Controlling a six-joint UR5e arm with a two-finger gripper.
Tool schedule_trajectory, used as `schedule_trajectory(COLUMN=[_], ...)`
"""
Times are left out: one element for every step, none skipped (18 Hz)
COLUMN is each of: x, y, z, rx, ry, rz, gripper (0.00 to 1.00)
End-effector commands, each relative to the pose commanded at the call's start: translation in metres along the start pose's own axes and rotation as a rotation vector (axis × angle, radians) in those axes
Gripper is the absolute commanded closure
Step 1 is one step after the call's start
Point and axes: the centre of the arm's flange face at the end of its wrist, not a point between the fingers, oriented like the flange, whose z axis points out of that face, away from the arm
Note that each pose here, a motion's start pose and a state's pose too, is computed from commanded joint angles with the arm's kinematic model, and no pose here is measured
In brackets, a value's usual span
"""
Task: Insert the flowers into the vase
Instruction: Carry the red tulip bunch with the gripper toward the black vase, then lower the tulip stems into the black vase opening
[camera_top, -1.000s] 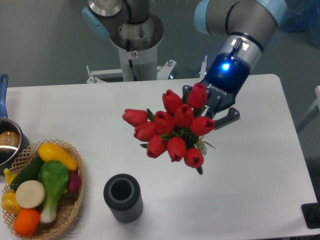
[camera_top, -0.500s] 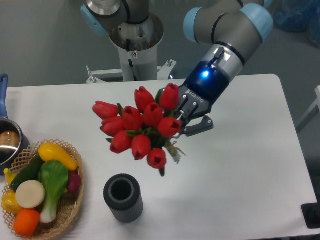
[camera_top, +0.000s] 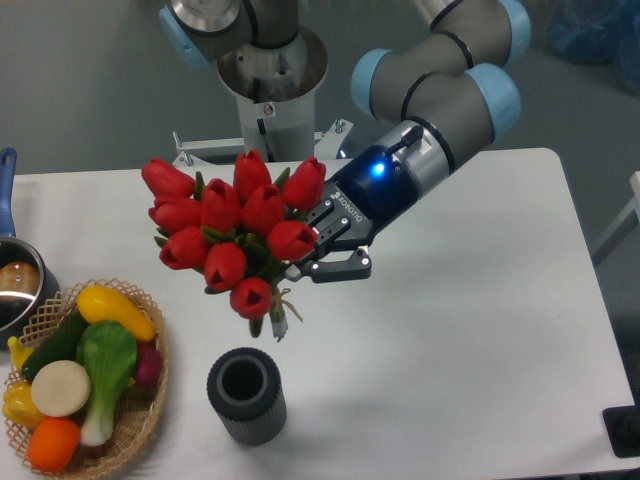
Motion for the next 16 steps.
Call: schedule_trajectory(x=[-0.004, -0.008, -0.011, -0.012, -0.014, -0.016, -0.018, -0.02, -0.022, -0.021, -0.021, -0.022, -0.022, -0.023, -0.023, -0.023], y=[0.001, 0.004, 0.009, 0.013, 0.017, 0.02, 0.024, 0.024, 0.027, 0.03, 0.03, 0.033, 0.034, 0.036, 0.037, 0.045], z=[0.002, 0.003, 0.006, 0.012, 0.012, 0.013, 0.013, 0.014, 0.016, 0.021, 0.023, 0.024, 0.025, 0.025, 0.028, 0.035], rx=[0.011, 0.018, 0.022, 0.021, 0.021, 0.021, 0.021, 0.021, 0.02, 0.02, 0.019, 0.019, 0.019, 0.019, 0.019, 0.017], ry=[0.008, 0.013, 0.018, 0.028, 0.028, 0.03, 0.03, 0.031, 0.033, 0.041, 0.045, 0.046, 0.047, 0.047, 0.052, 0.063], rz=[-0.003, -0.007, -0.016, -0.022, -0.027, -0.031, -0.036, -0.033, -0.037, -0.042, -0.041, -0.046, -0.046, -0.049, -0.052, -0.064], gripper=[0.83, 0.83, 0.83, 0.83, 0.83, 0.83, 0.83, 0.83, 0.83, 0.83, 0.83, 0.83, 0.83, 0.83, 0.83, 0.83])
